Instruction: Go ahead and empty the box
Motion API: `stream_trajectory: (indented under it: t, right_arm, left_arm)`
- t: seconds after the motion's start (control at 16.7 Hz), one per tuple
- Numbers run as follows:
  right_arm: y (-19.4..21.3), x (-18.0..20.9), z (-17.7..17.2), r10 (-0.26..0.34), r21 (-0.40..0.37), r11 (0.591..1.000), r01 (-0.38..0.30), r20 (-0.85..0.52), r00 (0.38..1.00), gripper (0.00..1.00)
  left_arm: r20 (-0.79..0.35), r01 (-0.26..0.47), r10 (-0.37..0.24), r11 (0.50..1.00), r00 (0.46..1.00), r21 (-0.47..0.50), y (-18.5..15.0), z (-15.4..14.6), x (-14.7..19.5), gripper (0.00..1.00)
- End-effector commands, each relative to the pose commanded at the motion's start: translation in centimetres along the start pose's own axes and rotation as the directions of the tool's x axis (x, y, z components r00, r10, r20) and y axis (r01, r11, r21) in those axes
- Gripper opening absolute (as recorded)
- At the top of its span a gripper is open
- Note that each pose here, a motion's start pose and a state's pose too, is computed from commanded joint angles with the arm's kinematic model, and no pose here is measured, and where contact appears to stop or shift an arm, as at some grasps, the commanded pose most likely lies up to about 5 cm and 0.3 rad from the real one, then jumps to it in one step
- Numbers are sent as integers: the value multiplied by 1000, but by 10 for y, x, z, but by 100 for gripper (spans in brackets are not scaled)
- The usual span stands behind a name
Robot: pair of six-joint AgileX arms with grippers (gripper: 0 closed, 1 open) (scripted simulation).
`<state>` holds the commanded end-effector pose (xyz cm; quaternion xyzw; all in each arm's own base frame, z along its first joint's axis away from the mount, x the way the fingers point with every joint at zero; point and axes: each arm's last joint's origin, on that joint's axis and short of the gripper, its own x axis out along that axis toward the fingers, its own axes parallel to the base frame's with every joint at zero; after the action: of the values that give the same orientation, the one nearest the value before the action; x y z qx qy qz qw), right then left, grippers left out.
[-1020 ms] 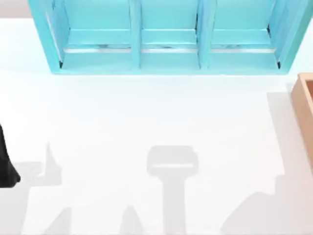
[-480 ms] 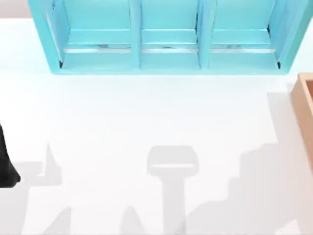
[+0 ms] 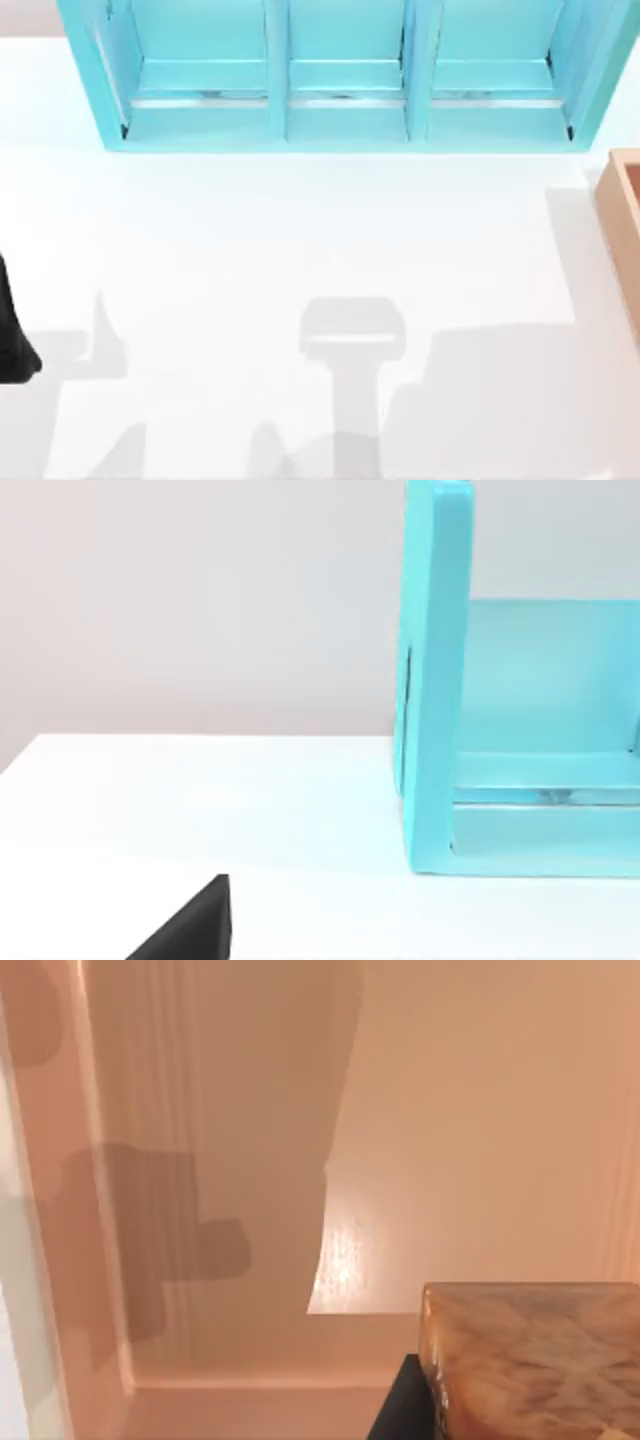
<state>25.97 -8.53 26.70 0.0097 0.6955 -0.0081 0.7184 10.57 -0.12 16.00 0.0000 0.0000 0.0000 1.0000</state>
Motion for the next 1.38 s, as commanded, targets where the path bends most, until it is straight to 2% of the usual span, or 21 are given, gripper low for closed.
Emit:
stream_trajectory:
  t: [0.36, 0.6, 0.9, 1.26, 1.38]
  right_arm:
    - [1, 4, -1, 8, 9, 1000, -8, -27, 1000, 0]
    - [22, 7, 27, 8, 8, 1000, -8, -35, 999, 0]
    - [89, 27, 79, 3, 9, 1000, -3, -53, 999, 0]
    - [174, 52, 112, -3, 8, 1000, 4, -49, 999, 0]
    - [214, 62, 114, -6, 9, 1000, 6, -50, 999, 0]
  left_arm:
    - [0, 0, 0, 1000, 1000, 0, 0, 0, 0, 100]
    - [0, 0, 0, 1000, 1000, 0, 0, 0, 0, 100]
    - [0, 0, 0, 1000, 1000, 0, 0, 0, 0, 100]
    - [0, 0, 0, 1000, 1000, 0, 0, 0, 0, 100]
    - [0, 0, 0, 1000, 1000, 0, 0, 0, 0, 100]
